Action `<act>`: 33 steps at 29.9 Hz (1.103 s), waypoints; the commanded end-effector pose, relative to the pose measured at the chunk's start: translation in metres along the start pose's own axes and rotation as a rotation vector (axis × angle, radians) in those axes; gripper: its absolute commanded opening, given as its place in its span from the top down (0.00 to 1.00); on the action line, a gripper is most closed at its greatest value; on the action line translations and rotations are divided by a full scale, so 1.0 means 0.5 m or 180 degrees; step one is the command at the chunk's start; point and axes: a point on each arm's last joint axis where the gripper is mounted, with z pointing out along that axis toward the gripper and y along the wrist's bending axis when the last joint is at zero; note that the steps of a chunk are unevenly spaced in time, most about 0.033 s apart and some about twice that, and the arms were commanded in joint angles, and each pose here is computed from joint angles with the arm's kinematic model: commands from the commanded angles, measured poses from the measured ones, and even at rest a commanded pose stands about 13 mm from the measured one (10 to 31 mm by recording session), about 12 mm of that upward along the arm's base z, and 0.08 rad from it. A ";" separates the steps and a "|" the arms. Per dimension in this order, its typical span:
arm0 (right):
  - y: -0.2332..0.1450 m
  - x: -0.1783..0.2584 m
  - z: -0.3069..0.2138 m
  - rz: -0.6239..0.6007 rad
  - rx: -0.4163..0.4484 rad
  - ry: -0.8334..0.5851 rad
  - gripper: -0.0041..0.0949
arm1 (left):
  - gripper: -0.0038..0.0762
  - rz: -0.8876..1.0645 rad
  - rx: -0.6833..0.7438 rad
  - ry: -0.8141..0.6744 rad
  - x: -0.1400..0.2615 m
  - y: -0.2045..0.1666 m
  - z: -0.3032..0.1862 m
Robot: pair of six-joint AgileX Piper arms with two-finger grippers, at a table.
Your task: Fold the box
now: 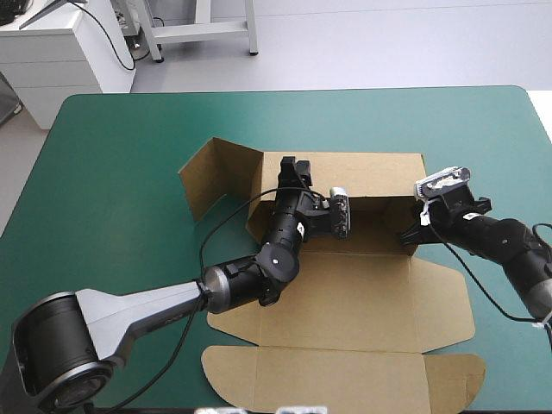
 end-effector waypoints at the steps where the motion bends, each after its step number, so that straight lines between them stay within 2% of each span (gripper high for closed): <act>1: 0.000 -0.016 -0.021 -0.0134 0.0010 -0.0051 0.96 | 0.45 -0.0018 -0.0286 -0.0114 -0.015 0.046 -0.025; 22: -0.005 -0.008 -0.021 -0.0046 0.0096 0.0088 0.96 | 0.46 0.0060 -0.0638 -0.0313 -0.125 0.013 -0.159; 25: -0.005 -0.008 -0.021 -0.0029 0.0088 0.0099 0.96 | 0.55 0.0038 -0.0737 -0.0335 -0.139 0.014 -0.190; 28: -0.004 -0.006 -0.021 -0.0042 0.0070 0.0125 0.96 | 0.70 -0.0015 -0.0819 -0.0383 -0.148 0.022 -0.222; 32: -0.004 -0.006 -0.021 0.0013 0.0071 0.0125 0.96 | 0.96 -0.0152 -0.0865 -0.0529 -0.152 0.048 -0.265; 33: -0.004 -0.006 -0.021 0.0026 0.0071 0.0124 0.96 | 0.95 -0.0196 -0.0885 -0.0548 -0.149 0.059 -0.272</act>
